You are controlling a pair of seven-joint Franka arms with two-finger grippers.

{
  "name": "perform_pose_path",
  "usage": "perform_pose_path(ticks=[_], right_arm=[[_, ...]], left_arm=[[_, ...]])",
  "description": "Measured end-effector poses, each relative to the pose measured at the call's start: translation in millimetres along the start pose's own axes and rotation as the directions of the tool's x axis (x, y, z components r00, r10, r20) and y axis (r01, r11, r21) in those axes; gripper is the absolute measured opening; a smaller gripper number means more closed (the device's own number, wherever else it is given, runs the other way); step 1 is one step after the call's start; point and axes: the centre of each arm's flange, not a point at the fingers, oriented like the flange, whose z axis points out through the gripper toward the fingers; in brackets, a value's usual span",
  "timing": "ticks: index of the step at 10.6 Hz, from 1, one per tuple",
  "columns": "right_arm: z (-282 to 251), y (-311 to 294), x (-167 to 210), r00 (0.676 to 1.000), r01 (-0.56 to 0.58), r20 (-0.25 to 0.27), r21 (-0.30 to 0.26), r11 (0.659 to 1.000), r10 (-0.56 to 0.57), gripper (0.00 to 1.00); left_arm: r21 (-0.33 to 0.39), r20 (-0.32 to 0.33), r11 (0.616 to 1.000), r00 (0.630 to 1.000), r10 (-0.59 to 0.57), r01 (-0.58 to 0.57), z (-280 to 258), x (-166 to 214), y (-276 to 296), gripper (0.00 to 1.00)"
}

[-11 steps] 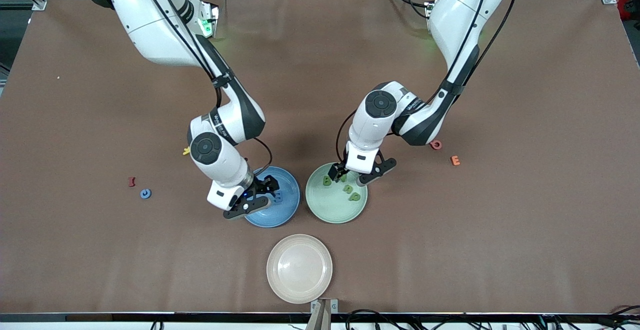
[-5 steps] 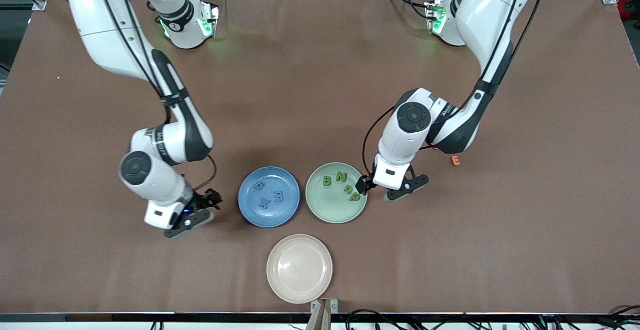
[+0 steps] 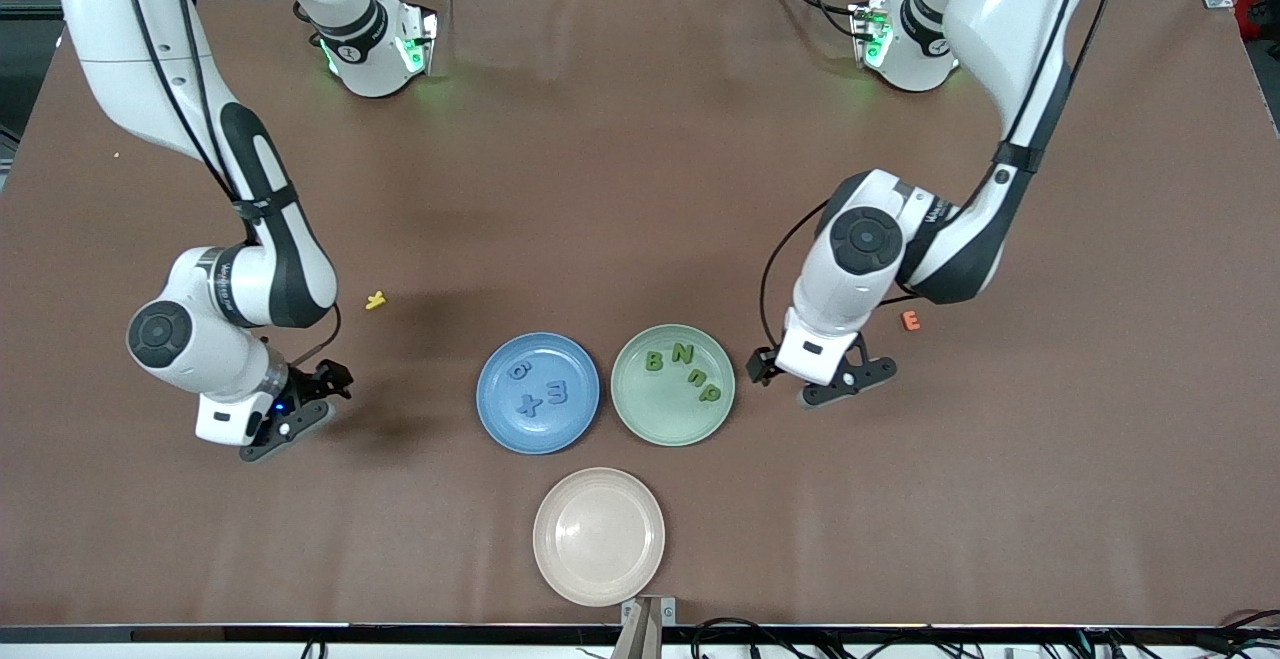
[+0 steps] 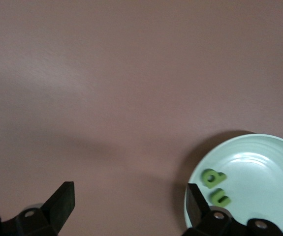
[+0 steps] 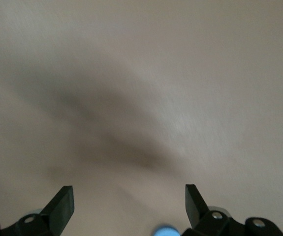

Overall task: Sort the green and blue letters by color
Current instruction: 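Grasp the other blue e with the right gripper while the left moves aside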

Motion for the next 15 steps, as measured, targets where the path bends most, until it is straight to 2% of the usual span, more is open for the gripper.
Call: perform_pose_path(ticks=[3, 5, 8, 10, 12, 15], right_arm=[[7, 22, -49, 0.999, -0.001, 0.039, 0.028, 1.0, 0.0, 1.0], [15, 25, -67, 0.998, -0.009, 0.061, 0.046, 0.999, 0.006, 1.0], [27, 20, -77, 0.997, -0.015, 0.078, 0.059, 0.998, 0.01, 1.0], [32, 19, -82, 0.998, -0.017, 0.065, 0.045, 0.999, 0.014, 1.0], [35, 19, -84, 0.998, -0.018, 0.061, 0.041, 0.999, 0.016, 1.0], [36, 20, -85, 0.998, -0.021, 0.055, 0.034, 0.999, 0.019, 1.0]], left_arm=[[0.056, 0.023, 0.997, 0.998, 0.057, -0.058, -29, 26, -26, 1.0], [0.08, 0.046, 0.992, 0.995, 0.092, -0.096, -55, 40, -35, 1.0], [0.115, 0.095, 0.979, 0.982, 0.161, -0.171, -86, 59, -61, 1.0], [0.131, 0.132, 0.967, 0.971, 0.2, -0.217, -106, 73, -92, 1.0], [0.14, 0.188, 0.966, 0.964, 0.189, -0.217, -117, 83, -125, 1.0], [0.103, 0.258, 0.98, 0.956, 0.138, -0.169, -114, 79, -156, 1.0]])
